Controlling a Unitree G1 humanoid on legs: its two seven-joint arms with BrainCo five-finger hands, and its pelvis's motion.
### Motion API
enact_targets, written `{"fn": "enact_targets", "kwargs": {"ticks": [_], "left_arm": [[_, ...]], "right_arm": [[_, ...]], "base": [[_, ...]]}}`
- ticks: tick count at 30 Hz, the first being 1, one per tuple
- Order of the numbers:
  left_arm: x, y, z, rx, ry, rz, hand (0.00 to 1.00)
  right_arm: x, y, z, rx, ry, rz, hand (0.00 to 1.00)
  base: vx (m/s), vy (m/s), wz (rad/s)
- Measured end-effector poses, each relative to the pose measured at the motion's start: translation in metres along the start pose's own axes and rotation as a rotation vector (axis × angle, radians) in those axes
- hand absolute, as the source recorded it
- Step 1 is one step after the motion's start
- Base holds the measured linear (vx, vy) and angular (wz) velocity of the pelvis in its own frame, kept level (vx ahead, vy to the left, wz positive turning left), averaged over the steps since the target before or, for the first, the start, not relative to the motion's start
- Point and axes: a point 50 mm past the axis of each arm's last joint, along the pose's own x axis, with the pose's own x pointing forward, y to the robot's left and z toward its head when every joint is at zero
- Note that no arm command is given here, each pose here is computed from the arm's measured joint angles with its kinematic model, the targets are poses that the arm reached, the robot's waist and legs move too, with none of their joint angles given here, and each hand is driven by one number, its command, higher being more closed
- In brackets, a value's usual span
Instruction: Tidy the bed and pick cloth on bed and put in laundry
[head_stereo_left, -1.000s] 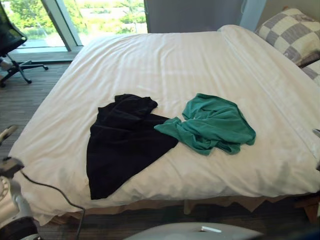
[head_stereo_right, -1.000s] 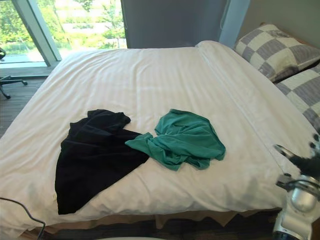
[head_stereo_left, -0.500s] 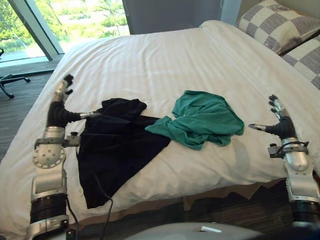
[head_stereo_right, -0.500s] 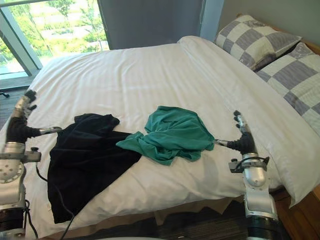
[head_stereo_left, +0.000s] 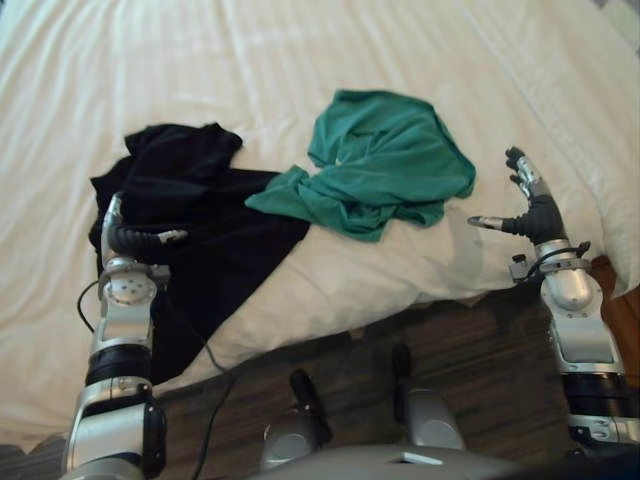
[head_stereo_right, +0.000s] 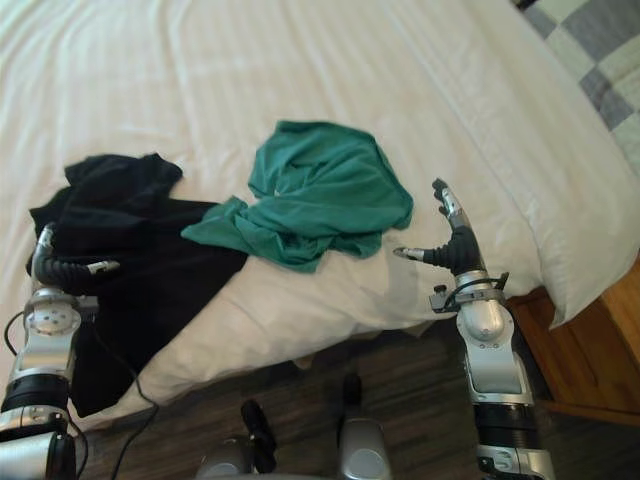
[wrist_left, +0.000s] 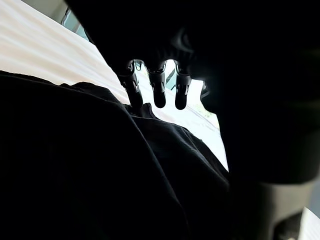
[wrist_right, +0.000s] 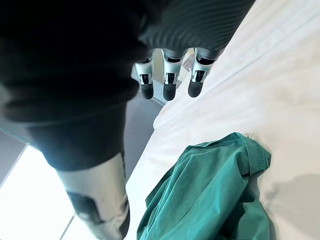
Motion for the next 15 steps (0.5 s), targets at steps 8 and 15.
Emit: {"fn": "enact_targets", "kwargs": {"ticks": [8,15], "left_arm": [[0.024,0.011,0.065,-0.11,-0.132,0.137,0.0],[0.031,0.003,0.089,0.024,-0.161,0.057,1.0]], "right_arm": [[0.003,-0.001,0.044,0.031,-0.212,-0.002,0.0],[0.011,-0.001,0.078,0.082,-0.37,-0.004,0.0]], "base": [[0.0,-0.026,0.02],[-0.01,0.008,-0.03]]}}
